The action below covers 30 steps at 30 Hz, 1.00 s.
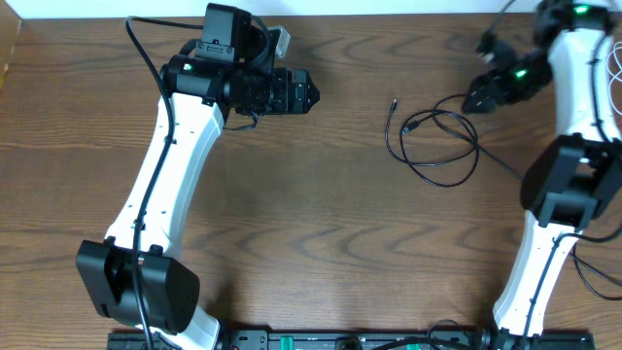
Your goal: Untangle cables
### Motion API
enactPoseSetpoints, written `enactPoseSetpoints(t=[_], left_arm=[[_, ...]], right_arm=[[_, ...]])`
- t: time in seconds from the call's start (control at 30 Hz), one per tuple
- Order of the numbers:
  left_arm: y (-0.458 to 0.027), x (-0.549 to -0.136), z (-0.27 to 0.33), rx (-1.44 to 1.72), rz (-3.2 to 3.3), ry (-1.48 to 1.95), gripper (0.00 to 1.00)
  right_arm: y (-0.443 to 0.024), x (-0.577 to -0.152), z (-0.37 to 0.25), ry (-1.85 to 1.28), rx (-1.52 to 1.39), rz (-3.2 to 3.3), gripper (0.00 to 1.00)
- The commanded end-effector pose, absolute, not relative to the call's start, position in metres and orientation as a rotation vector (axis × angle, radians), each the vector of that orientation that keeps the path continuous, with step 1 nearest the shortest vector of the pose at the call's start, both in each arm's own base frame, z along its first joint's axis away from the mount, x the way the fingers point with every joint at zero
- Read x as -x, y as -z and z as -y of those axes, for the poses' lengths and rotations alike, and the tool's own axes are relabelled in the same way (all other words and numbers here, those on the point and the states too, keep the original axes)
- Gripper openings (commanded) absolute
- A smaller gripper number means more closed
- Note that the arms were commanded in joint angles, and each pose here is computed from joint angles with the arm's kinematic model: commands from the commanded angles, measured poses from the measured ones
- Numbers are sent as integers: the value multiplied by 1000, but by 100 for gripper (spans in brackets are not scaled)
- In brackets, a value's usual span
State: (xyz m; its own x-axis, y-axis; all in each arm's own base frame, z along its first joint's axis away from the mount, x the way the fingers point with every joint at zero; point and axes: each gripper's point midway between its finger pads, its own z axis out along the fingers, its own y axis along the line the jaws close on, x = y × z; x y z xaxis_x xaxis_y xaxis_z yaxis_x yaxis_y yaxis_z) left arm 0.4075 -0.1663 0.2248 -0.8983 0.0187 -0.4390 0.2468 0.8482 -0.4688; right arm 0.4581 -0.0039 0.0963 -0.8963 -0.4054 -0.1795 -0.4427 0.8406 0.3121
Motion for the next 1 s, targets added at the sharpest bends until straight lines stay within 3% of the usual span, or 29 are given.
enactPoseSetpoints(t=[0.0,0.33,0.53,0.77,0.97], left_arm=[[-217,-408,165,-192,-2619,726,89],[-217,-408,165,-192,-2619,726,89],[-217,-408,165,-192,-2620,726,89],[-217,-408,165,-192,-2620,726,89],[-217,-408,165,-192,-2619,726,89]], right_arm=[[-87,-451,-8,-452,803,-2926,76],[-52,-439,-39,-488,906,-2951,75],[-31,-429,-46,-509,930,-2974,67],[-28,-435,-47,-492,827,-2988,42],[-41,-443,-46,-480,733,-2992,6]])
